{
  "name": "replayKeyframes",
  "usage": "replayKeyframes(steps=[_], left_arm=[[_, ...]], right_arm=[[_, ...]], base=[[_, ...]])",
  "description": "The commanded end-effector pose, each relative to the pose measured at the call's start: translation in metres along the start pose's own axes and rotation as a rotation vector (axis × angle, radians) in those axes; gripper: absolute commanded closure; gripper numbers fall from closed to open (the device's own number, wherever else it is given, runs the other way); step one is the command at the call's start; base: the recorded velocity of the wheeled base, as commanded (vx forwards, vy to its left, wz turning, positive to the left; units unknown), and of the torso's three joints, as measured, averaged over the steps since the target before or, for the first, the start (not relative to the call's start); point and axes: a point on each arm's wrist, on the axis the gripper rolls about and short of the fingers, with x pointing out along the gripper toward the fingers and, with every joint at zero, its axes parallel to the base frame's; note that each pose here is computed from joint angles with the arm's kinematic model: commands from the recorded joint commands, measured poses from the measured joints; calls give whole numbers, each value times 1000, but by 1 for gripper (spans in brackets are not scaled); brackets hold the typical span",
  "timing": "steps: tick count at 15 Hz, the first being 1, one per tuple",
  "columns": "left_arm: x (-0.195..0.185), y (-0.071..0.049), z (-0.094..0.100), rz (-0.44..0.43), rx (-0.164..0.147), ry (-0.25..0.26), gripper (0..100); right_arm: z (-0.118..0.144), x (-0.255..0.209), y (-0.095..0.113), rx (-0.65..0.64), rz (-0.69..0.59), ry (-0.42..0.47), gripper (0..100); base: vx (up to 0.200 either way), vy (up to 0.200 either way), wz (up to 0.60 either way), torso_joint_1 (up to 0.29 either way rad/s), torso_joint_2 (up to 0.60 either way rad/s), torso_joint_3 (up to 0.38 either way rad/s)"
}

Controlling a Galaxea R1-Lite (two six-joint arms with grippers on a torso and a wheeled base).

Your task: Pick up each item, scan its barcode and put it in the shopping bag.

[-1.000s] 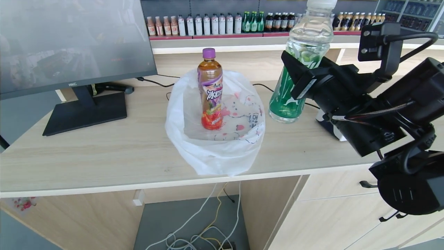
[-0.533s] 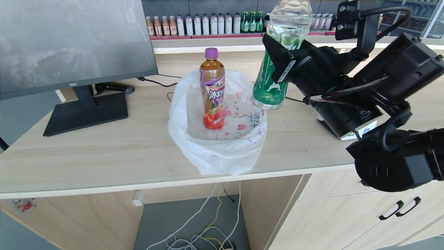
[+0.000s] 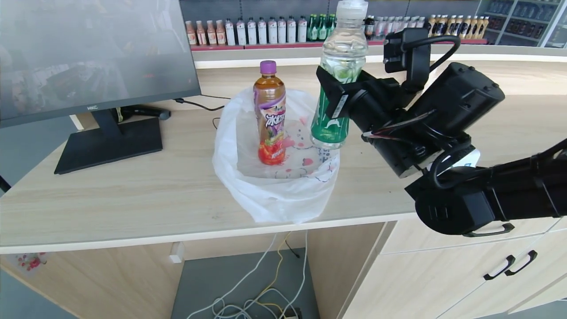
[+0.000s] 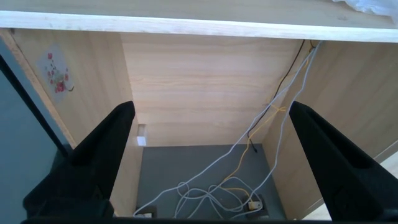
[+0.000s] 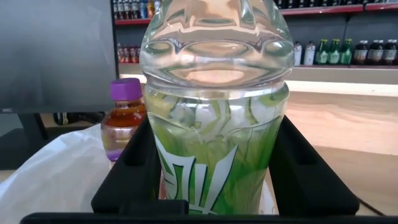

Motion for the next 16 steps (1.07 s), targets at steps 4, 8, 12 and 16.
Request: replayKeyframes(steps=[4, 8, 12, 16], left_arm=[[0, 0, 0, 0, 0, 0, 0], [0, 0, 0, 1, 0, 0, 0], [0, 0, 0, 0, 0, 0, 0], [0, 0, 0, 0, 2, 0, 0]], right_arm=[[-21, 13, 6, 1, 9, 9, 100], [-44, 14, 9, 4, 15, 45, 100], [-63, 15, 12, 2, 32, 50, 100], [-74, 16, 13, -2, 37, 61, 100]], base=[[0, 0, 0, 0, 0, 0], [0, 0, 0, 0, 0, 0], [0, 0, 0, 0, 0, 0], [0, 0, 0, 0, 0, 0]])
